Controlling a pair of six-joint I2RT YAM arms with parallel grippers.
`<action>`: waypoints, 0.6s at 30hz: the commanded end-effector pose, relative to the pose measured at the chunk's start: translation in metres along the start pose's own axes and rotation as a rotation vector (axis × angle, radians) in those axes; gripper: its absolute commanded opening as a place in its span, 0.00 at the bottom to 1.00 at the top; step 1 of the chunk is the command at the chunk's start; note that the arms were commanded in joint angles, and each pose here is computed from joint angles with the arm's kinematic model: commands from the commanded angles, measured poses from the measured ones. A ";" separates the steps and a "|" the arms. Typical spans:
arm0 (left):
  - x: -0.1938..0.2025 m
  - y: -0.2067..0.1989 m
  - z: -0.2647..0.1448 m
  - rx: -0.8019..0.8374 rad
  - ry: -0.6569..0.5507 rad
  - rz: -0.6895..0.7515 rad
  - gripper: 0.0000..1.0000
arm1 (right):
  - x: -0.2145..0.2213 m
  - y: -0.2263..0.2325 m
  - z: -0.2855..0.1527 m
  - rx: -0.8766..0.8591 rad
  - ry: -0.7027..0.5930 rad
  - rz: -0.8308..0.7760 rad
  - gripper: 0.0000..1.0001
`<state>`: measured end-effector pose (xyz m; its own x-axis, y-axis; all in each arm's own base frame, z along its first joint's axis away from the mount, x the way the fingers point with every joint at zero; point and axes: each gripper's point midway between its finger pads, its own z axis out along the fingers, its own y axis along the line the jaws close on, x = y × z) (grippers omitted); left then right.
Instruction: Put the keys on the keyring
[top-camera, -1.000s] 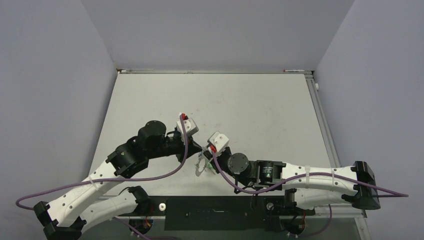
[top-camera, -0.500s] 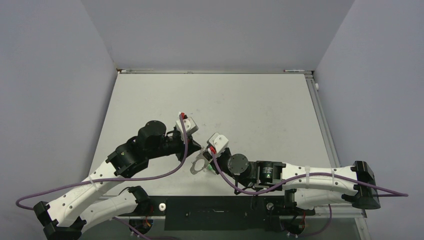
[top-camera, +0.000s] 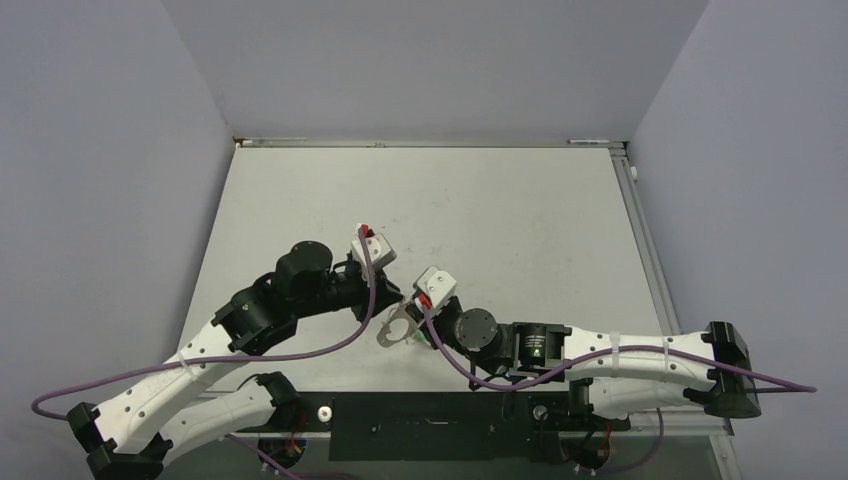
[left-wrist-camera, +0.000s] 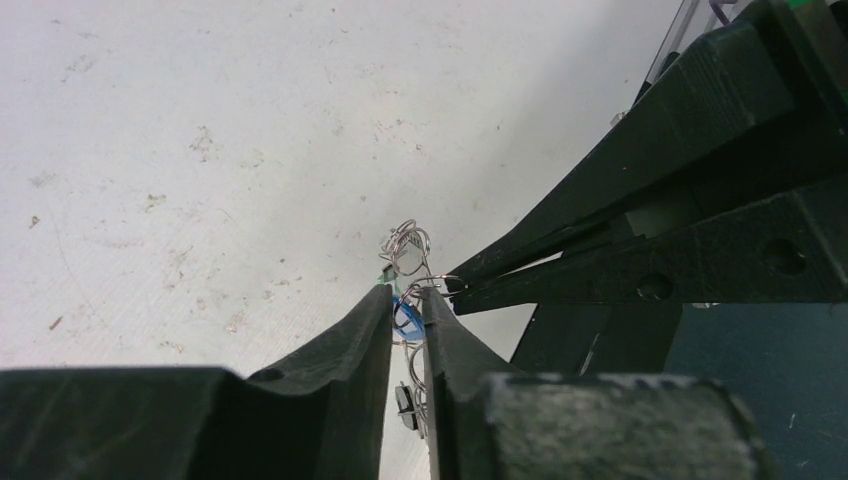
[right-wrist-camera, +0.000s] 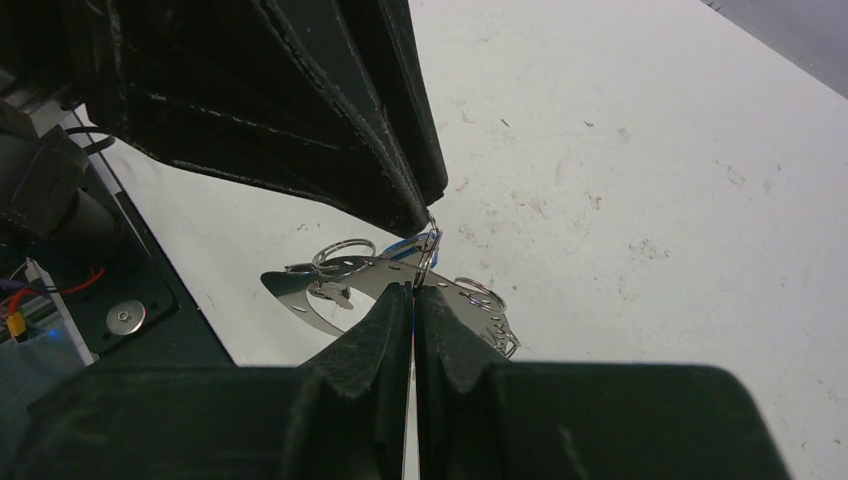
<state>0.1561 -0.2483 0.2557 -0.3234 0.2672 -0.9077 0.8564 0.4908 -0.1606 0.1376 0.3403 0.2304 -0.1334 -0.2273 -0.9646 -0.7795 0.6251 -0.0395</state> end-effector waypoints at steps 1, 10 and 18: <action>-0.012 0.000 0.001 -0.003 -0.046 0.004 0.20 | -0.045 0.001 -0.006 -0.001 -0.117 0.051 0.05; -0.018 0.004 -0.006 -0.034 -0.076 0.003 0.61 | -0.044 -0.001 -0.007 0.006 -0.114 0.049 0.05; -0.036 -0.001 -0.029 -0.024 -0.241 0.084 0.62 | -0.040 -0.005 -0.015 -0.003 -0.110 0.018 0.05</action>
<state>0.1550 -0.2384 0.2691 -0.2761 0.2076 -0.9385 0.8489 0.5106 -0.1368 0.1383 0.3377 0.2311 -0.1195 -0.2401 -0.9634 -0.7800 0.6231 -0.0585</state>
